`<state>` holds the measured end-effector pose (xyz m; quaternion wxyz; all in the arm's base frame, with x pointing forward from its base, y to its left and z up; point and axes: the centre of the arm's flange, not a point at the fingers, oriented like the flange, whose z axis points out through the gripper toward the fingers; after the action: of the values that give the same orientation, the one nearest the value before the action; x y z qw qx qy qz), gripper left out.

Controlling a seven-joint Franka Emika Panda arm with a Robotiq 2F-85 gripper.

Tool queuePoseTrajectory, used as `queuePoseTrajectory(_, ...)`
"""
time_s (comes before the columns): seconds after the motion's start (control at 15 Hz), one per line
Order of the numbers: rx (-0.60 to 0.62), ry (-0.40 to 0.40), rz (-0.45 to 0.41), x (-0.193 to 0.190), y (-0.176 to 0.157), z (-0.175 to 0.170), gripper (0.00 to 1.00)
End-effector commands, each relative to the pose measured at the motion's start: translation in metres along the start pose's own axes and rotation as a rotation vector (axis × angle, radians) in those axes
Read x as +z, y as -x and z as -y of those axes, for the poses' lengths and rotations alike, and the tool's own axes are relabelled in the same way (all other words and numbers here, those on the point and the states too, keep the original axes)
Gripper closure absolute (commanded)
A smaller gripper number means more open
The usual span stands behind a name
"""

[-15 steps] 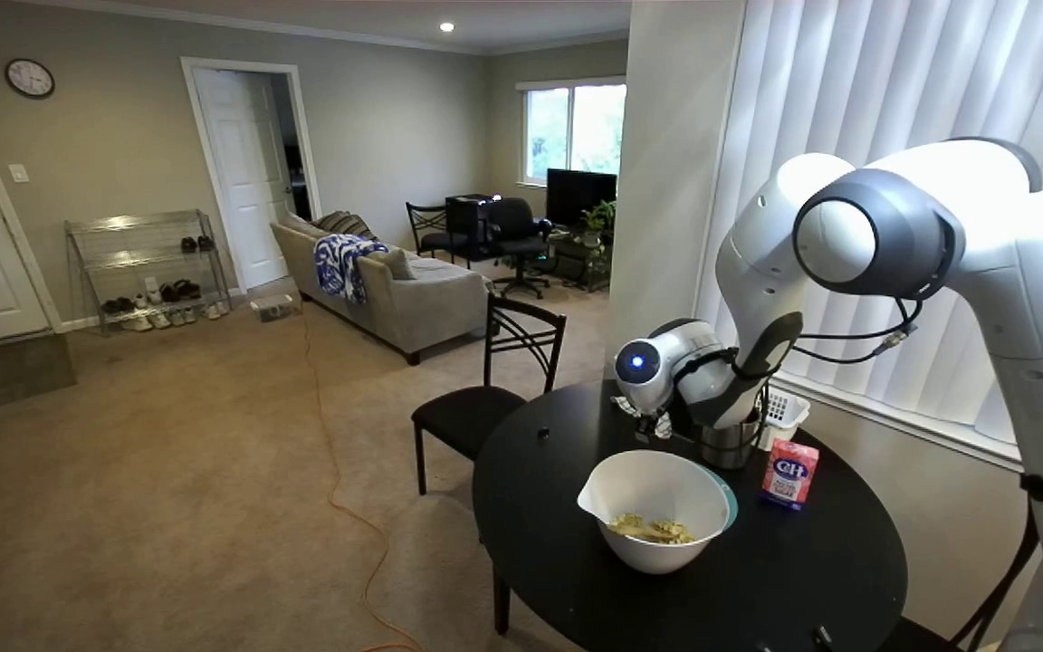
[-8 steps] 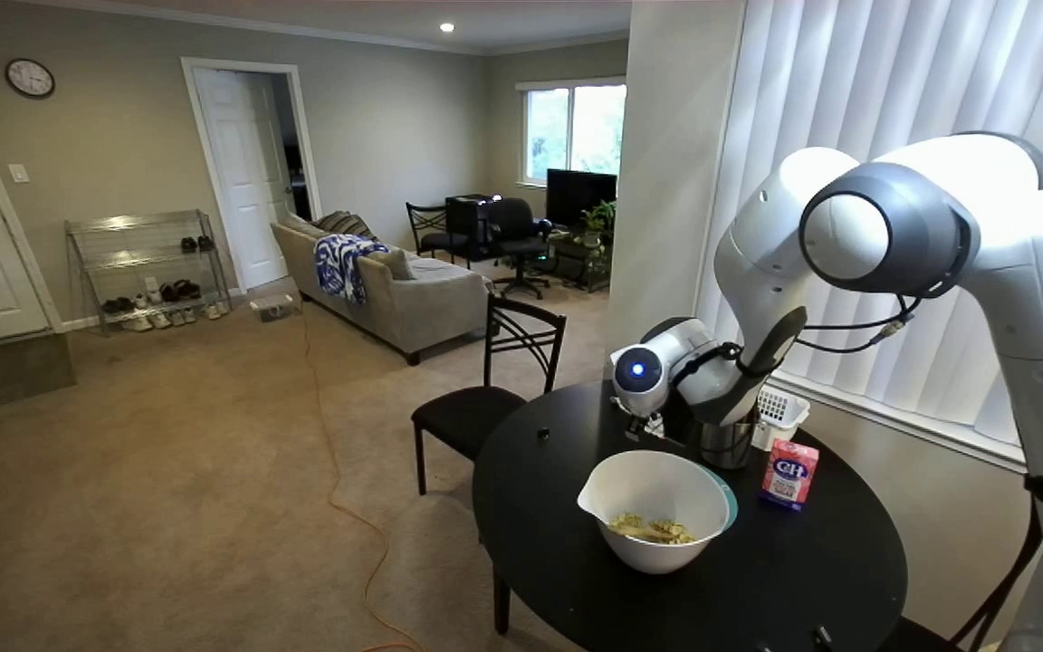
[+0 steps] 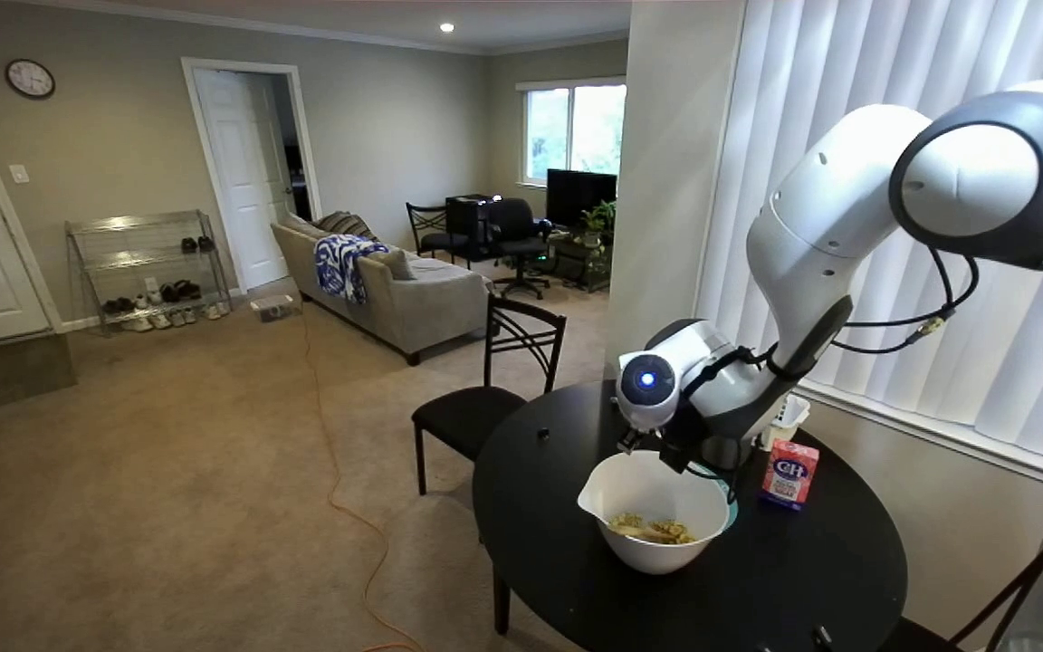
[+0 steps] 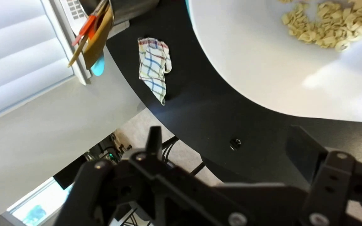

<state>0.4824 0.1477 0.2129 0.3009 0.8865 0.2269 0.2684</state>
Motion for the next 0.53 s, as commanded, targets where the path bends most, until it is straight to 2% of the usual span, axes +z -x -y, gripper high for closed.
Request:
queuePoseTrajectory(0.0,0.013,-0.039,0.078,-0.025,0.018,0.014,0.0)
queuePoseTrajectory(0.13,-0.012,-0.101,0.08,-0.035,0.021,0.028,0.0)
queuePoseTrajectory(0.47,-0.134,-0.158,0.063,-0.048,0.014,0.061,0.0)
